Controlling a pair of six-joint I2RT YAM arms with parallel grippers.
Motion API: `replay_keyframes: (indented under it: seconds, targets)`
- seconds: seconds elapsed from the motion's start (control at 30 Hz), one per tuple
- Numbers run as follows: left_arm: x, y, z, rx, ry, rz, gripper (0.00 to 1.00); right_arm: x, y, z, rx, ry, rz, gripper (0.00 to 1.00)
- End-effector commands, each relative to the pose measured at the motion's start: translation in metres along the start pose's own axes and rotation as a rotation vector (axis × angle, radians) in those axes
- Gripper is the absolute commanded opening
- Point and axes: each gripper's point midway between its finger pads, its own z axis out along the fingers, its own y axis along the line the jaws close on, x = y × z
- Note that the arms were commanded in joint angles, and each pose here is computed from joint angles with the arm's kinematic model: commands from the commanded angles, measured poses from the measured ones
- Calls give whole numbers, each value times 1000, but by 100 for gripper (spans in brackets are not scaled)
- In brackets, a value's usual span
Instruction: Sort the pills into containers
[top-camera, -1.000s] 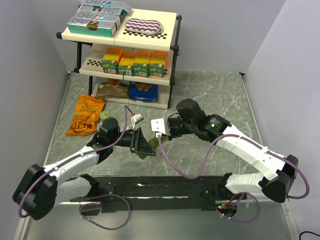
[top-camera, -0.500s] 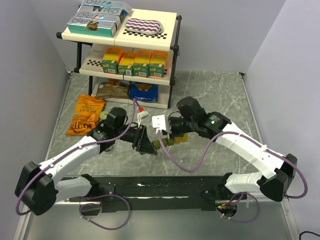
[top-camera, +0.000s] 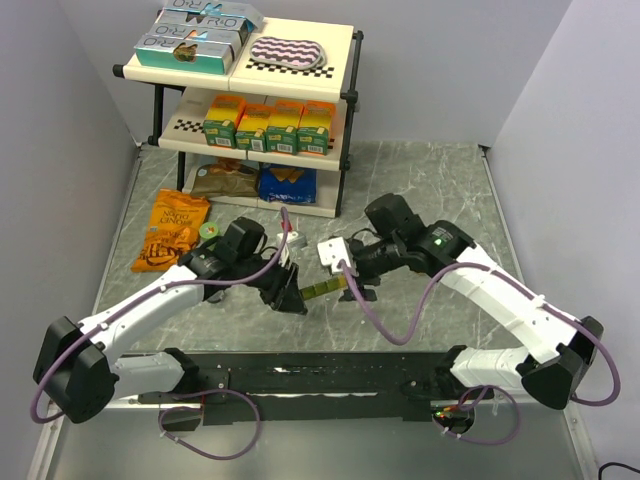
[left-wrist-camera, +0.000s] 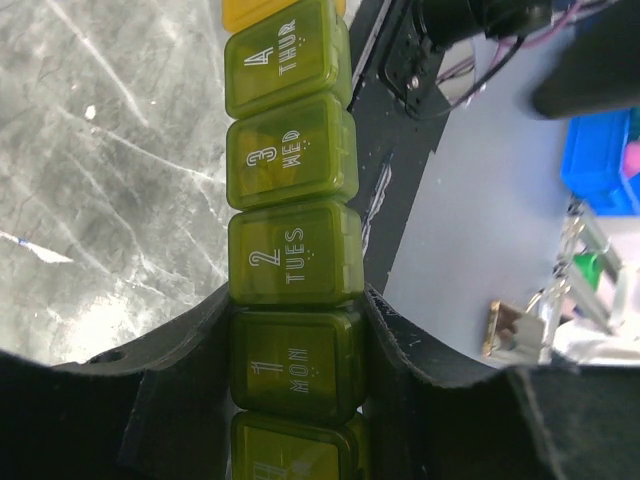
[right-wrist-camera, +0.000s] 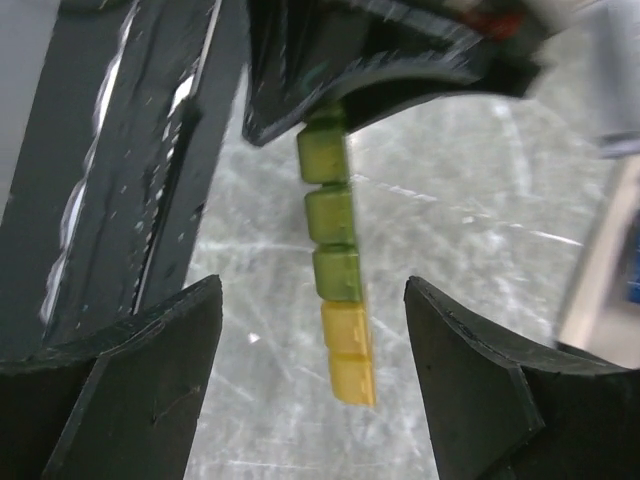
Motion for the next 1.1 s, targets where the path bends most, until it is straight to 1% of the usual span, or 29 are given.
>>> replay_keyframes:
  seconds: [0.0, 0.17, 0.27, 0.37, 0.47, 0.5, 0.57, 0.6, 0.7, 0.77, 0.8, 0.9, 0.97, 1.0, 1.07]
  targets:
    - [-17, -17, -3, 24, -27, 133, 1, 11, 12, 12, -69, -17, -66, 80]
    - [-23, -25, -2, 51, -44, 133, 1, 17, 11, 25, -82, -12, -70, 80]
    - [-28, -31, -2, 81, -73, 117, 1, 18, 15, 29, -93, -13, -69, 77]
    - [-33, -38, -1, 122, -107, 111, 1, 25, 19, 35, -99, -1, -63, 71]
    - [-37, -41, -2, 131, -128, 121, 1, 28, 18, 39, -92, 2, -49, 55]
    - [-38, -42, -2, 132, -131, 125, 1, 28, 18, 40, -88, 4, -45, 45]
    - [-39, -42, -3, 130, -134, 139, 1, 27, 15, 40, -78, 2, -42, 37]
    - [-39, -42, -3, 126, -132, 143, 1, 26, 14, 39, -74, 3, -39, 30]
    - [-38, -40, -5, 108, -135, 168, 1, 24, 12, 39, -64, -3, -26, 17]
    - [-40, -37, -6, 90, -143, 190, 1, 22, 14, 39, -73, -12, -15, 12]
    - [-41, -36, -7, 81, -150, 205, 1, 20, 15, 38, -75, -18, -13, 7]
    - [-45, -34, -11, 45, -186, 276, 1, 16, 20, 38, -98, -39, 16, 1]
    - [-45, -34, -15, 25, -212, 337, 2, 13, 21, 37, -101, -46, 27, 0]
    - [-47, -36, -19, 12, -233, 369, 7, 12, 22, 36, -104, -50, 33, 0]
    - [-48, -32, -21, -18, -258, 420, 21, 12, 21, 35, -99, -51, 38, 0]
